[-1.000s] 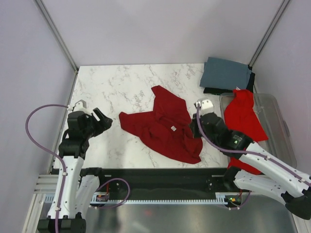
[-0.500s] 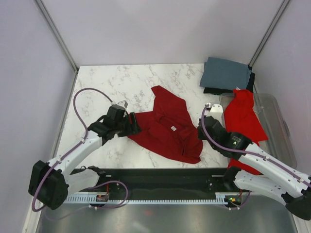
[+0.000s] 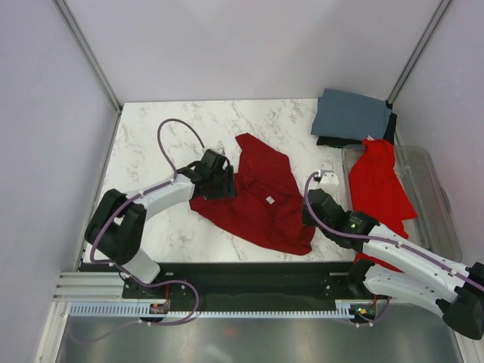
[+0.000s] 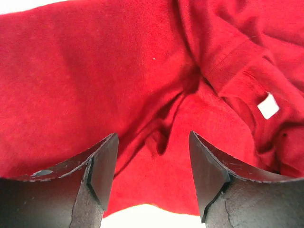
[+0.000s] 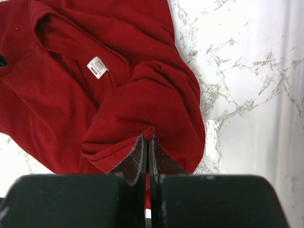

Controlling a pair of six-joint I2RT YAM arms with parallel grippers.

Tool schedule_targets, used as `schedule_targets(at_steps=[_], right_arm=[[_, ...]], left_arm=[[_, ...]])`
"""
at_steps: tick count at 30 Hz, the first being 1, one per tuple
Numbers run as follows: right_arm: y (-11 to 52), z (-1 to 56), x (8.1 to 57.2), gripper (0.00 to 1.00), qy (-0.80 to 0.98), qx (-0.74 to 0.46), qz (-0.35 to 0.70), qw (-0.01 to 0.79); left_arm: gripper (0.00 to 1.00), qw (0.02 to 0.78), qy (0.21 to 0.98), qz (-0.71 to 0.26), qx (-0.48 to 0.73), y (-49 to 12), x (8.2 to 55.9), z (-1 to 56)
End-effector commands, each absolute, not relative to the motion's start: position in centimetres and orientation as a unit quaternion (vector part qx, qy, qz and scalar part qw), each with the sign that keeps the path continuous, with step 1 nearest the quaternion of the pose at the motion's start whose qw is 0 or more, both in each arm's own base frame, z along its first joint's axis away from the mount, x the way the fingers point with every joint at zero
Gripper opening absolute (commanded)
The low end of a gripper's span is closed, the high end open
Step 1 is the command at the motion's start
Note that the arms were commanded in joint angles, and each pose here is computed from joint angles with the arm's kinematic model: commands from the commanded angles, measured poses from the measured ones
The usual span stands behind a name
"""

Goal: Fold and stack the t-shirts
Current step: Flatten the tshirt out

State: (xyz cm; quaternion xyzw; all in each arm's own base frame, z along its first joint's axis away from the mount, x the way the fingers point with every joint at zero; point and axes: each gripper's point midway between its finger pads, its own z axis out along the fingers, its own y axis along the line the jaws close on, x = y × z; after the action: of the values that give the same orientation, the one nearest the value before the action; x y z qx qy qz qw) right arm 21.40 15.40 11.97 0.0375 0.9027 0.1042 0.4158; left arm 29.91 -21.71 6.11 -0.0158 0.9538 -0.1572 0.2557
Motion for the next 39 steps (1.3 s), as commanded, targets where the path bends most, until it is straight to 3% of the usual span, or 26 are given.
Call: schedule_targets(at_steps=[1, 9, 15, 19, 22, 26, 33, 37, 39], right_arm=[[15.9, 12.5, 22.0, 0.0, 0.893, 0.049, 0.118, 0.431], [15.5, 11.8, 22.2, 0.0, 0.895, 0.045, 0.1, 0.432], [15.5, 11.5, 22.1, 0.0, 0.898, 0.041, 0.099, 0.427], [15.4, 11.7, 22.0, 0.0, 0.896, 0.044, 0.102, 0.43], [15.3, 11.8, 21.9, 0.0, 0.896, 0.046, 0.103, 0.43], [15.2, 12.9, 22.1, 0.0, 0.892, 0.048, 0.102, 0.438], [12.2, 21.6, 24.6, 0.0, 0.863, 0.061, 0.046, 0.5], [8.4, 28.4, 25.0, 0.0, 0.831, 0.11, 0.009, 0.545], [7.3, 30.2, 24.7, 0.0, 0.821, 0.125, 0.004, 0.558]], left_arm=[[0.68, 0.281, 0.943, -0.177, 0.014, -23.7, 31.8, 6.7], [0.55, 0.266, 0.94, -0.21, 0.026, -26.1, 31.2, 5.8], [0.35, 0.266, 0.935, -0.229, 0.046, -27.7, 31.0, 6.5], [0.13, 0.256, 0.933, -0.246, 0.057, -28.4, 30.4, 6.7], [0.04, 0.255, 0.931, -0.256, 0.058, -28.5, 30.0, 7.3], [0.02, 0.27, 0.926, -0.257, 0.059, -27.9, 29.7, 9.4], [0.02, 0.4, 0.891, -0.213, 0.027, -21.5, 29.6, 21.7], [0.02, 0.457, 0.861, -0.223, -0.019, -16.7, 26.0, 26.8], [0.02, 0.452, 0.862, -0.228, -0.034, -15.4, 24.0, 26.3]])
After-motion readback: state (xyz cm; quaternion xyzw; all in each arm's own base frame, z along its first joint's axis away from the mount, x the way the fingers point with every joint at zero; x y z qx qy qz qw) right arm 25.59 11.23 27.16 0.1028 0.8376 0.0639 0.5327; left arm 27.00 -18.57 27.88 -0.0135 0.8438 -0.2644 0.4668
